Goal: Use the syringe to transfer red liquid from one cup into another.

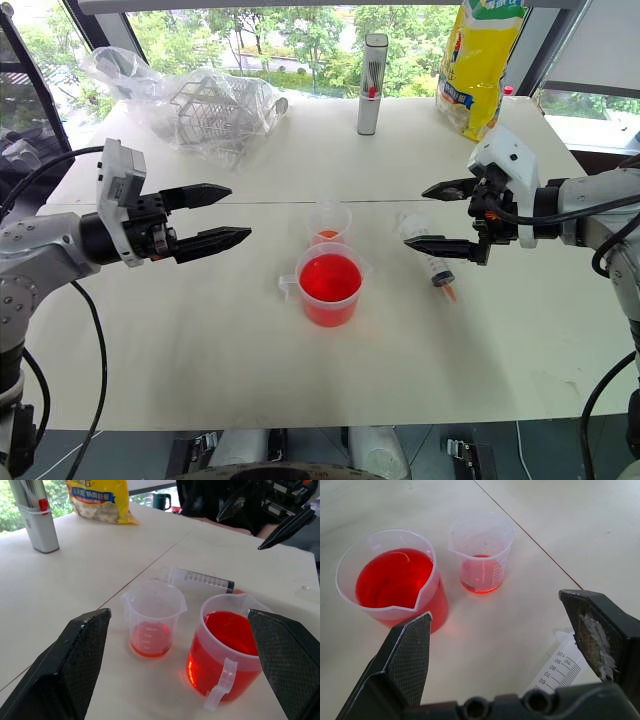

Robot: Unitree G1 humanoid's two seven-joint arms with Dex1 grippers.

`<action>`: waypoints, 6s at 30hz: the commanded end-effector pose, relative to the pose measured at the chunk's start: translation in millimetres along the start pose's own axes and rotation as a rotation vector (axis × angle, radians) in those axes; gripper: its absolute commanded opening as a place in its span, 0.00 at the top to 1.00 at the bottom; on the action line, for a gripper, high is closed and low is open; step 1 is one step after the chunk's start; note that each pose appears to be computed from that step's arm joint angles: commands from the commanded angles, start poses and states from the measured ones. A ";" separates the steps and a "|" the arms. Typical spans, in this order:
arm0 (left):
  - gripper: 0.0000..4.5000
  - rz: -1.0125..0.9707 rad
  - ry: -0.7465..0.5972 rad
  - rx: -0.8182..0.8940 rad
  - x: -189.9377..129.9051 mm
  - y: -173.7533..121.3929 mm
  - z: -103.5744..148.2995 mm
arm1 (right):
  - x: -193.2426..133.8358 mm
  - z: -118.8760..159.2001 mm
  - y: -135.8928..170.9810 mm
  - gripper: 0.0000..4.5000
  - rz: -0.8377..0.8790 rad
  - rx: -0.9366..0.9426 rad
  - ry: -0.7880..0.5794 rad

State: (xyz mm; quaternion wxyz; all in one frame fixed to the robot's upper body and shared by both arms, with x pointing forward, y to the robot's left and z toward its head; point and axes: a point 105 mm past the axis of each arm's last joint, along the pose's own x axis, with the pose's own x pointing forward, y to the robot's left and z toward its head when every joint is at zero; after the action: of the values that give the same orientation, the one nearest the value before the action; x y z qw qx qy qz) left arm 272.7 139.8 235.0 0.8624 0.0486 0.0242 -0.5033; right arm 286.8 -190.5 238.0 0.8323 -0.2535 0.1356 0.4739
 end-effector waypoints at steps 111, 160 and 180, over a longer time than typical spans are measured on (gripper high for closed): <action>0.00 -0.446 -0.163 0.170 59.9 -26.8 69.2 | 93.7 36.2 75.2 0.69 0.095 0.069 -0.683; 0.99 -0.395 -0.237 0.157 73.5 -22.6 94.5 | 103.2 8.9 87.5 0.69 0.180 0.161 -0.603; 0.99 -0.359 -0.262 0.187 67.0 -14.9 107.1 | 110.5 2.6 92.4 0.69 0.216 0.196 -0.583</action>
State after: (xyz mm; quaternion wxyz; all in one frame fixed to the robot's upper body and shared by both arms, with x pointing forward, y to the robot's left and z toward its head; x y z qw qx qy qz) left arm 291.0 45.2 290.6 0.7247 0.0432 -0.0377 -0.6866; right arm 276.1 -79.5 178.4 0.8246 -0.0134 -0.0739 0.5607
